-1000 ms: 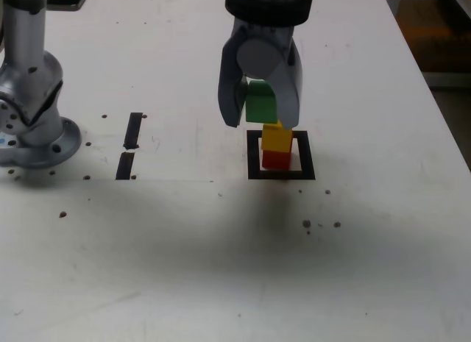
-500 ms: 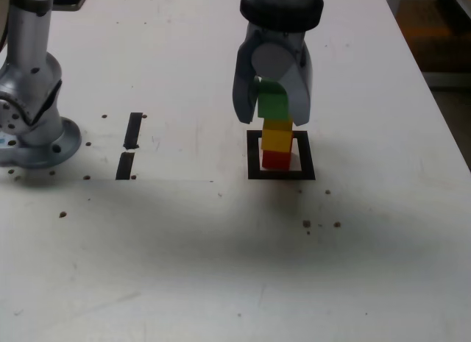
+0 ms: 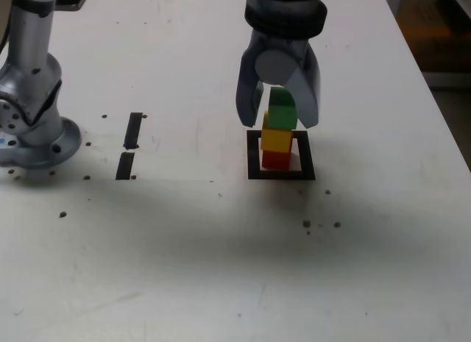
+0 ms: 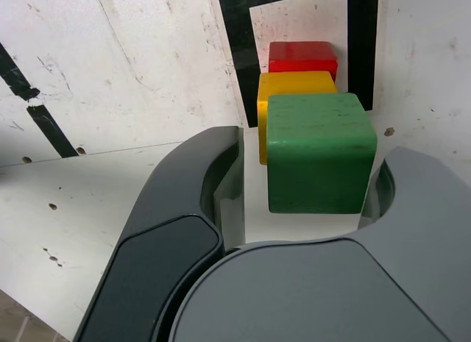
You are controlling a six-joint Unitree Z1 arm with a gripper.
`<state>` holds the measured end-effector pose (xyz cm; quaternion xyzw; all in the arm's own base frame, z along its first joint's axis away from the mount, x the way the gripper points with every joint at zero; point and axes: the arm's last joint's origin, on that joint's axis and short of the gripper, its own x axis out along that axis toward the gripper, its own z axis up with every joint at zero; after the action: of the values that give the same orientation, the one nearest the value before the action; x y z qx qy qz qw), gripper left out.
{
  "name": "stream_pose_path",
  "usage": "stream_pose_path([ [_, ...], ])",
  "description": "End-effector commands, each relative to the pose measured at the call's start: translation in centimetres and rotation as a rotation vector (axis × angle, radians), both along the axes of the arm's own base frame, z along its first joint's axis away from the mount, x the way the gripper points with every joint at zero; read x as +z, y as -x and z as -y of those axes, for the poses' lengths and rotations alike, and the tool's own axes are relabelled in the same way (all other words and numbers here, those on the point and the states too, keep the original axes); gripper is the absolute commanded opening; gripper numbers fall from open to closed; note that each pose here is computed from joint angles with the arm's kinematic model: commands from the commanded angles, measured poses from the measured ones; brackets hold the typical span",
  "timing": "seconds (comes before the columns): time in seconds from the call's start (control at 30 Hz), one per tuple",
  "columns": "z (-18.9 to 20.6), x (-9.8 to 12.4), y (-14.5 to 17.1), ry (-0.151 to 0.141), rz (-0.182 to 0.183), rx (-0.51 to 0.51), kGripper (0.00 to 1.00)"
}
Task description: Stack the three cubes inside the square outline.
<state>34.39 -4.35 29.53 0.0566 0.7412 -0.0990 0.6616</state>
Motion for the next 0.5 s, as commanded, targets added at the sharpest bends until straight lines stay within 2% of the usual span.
stream_pose_path([
  [0.0,-0.1,-0.1,0.0,0.000,-0.002,-0.001,0.71],
  [0.13,-0.2,0.1,0.1,-0.001,0.002,-0.011,0.80],
  [0.27,-0.4,1.1,0.5,-0.014,0.033,-0.026,0.89],
  [0.37,-0.7,2.4,1.2,-0.043,0.070,-0.032,0.94],
  [0.47,-1.1,4.3,2.8,-0.084,0.113,-0.032,0.98],
])
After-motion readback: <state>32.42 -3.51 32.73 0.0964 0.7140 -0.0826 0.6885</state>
